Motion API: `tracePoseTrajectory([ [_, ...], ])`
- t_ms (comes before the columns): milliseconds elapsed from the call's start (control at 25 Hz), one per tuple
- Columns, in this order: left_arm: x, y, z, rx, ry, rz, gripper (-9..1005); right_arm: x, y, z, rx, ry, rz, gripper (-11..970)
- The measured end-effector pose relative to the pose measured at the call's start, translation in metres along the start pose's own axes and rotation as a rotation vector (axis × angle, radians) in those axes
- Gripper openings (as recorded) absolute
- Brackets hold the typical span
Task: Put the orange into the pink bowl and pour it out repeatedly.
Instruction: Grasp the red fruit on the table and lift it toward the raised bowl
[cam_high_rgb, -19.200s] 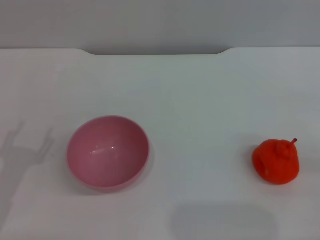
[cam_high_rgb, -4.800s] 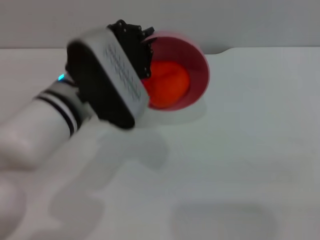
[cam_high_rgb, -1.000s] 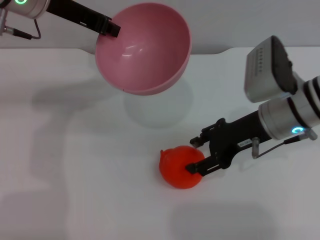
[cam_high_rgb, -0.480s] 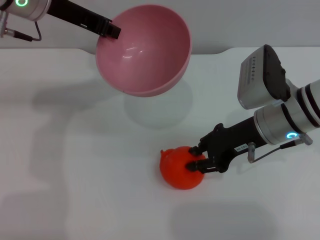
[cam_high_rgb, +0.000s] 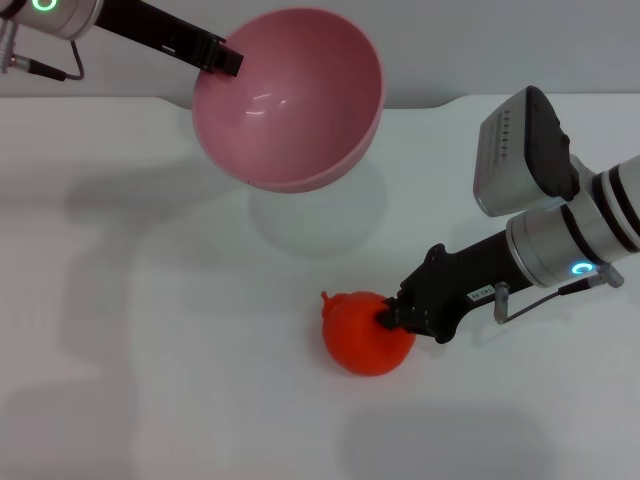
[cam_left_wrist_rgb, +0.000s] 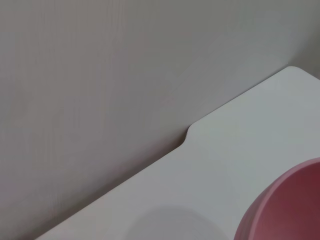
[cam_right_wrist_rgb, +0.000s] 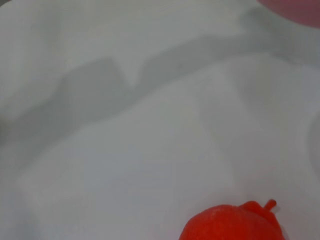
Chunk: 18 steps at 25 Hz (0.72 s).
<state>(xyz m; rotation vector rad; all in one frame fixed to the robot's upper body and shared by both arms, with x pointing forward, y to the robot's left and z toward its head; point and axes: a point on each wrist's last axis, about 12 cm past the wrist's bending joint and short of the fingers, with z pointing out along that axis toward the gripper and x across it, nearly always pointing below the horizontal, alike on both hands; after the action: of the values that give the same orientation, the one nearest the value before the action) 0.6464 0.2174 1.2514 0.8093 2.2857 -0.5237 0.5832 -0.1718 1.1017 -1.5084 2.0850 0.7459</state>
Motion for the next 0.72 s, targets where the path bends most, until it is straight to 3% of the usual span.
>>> tracePoseTrajectory([
  [320,0.002,0.002,-0.001,-0.005,0.001,-0.003,44,-0.008,0.006,-0.011,-0.016,-0.013,0.001,44],
  [720,0.010,0.008,0.001,-0.009,0.017,-0.014,44,-0.048,0.065,-0.093,0.007,-0.155,-0.161,43],
])
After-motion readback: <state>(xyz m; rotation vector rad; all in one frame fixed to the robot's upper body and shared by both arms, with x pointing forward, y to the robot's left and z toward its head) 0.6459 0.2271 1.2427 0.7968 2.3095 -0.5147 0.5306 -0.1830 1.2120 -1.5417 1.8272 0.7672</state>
